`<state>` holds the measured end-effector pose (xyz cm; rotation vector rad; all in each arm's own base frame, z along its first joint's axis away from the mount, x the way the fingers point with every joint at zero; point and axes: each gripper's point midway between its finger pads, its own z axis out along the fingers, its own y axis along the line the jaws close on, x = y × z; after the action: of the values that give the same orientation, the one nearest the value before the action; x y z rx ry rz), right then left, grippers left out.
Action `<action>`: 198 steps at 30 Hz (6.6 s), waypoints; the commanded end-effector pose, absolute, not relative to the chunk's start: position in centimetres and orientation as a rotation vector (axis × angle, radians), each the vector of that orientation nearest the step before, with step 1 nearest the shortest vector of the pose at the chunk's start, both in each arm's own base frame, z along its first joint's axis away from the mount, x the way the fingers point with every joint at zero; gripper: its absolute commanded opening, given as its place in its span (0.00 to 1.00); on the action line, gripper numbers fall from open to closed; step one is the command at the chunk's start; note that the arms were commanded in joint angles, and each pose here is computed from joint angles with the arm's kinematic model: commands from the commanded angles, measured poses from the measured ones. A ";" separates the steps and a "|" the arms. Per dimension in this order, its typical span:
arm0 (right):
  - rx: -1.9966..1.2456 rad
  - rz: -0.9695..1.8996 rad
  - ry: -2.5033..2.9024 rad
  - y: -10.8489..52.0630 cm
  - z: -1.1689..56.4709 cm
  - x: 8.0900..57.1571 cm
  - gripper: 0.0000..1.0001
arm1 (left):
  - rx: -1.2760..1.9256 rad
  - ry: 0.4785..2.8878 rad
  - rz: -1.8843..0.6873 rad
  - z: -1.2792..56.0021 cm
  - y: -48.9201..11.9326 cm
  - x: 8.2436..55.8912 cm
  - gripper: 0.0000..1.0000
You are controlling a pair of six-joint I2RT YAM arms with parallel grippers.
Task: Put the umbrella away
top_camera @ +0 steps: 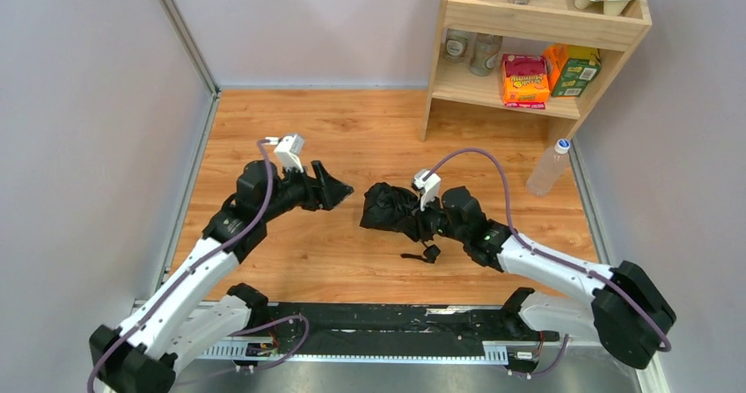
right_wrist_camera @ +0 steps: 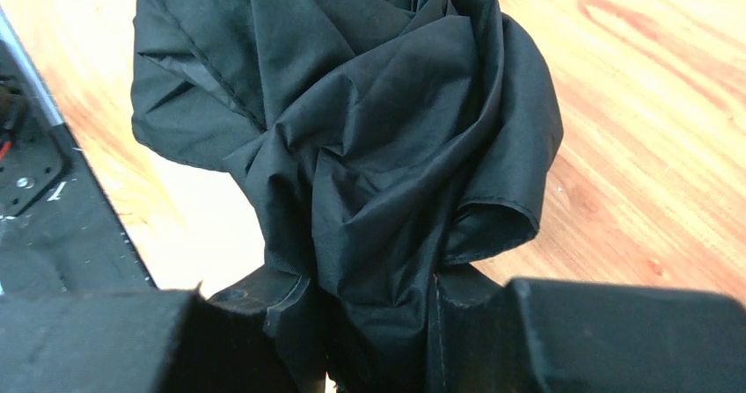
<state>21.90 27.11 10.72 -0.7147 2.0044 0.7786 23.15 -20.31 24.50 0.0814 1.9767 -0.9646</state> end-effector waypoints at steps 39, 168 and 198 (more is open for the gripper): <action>-0.808 0.990 1.857 27.8 20.1 18.6 0.00 | 0.394 1.870 -1.209 21.2 -24.0 20.1 0.54; -0.702 0.552 1.894 28.6 30.6 24.7 0.00 | 1.178 1.486 -1.594 32.1 -27.0 5.5 0.00; -0.834 1.263 1.932 28.8 25.4 25.6 0.00 | 0.487 2.144 -0.794 14.6 -23.7 19.1 0.59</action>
<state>22.67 28.34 23.13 -0.8275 2.0118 1.3567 18.09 -24.84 11.51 0.5538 2.2124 -0.8615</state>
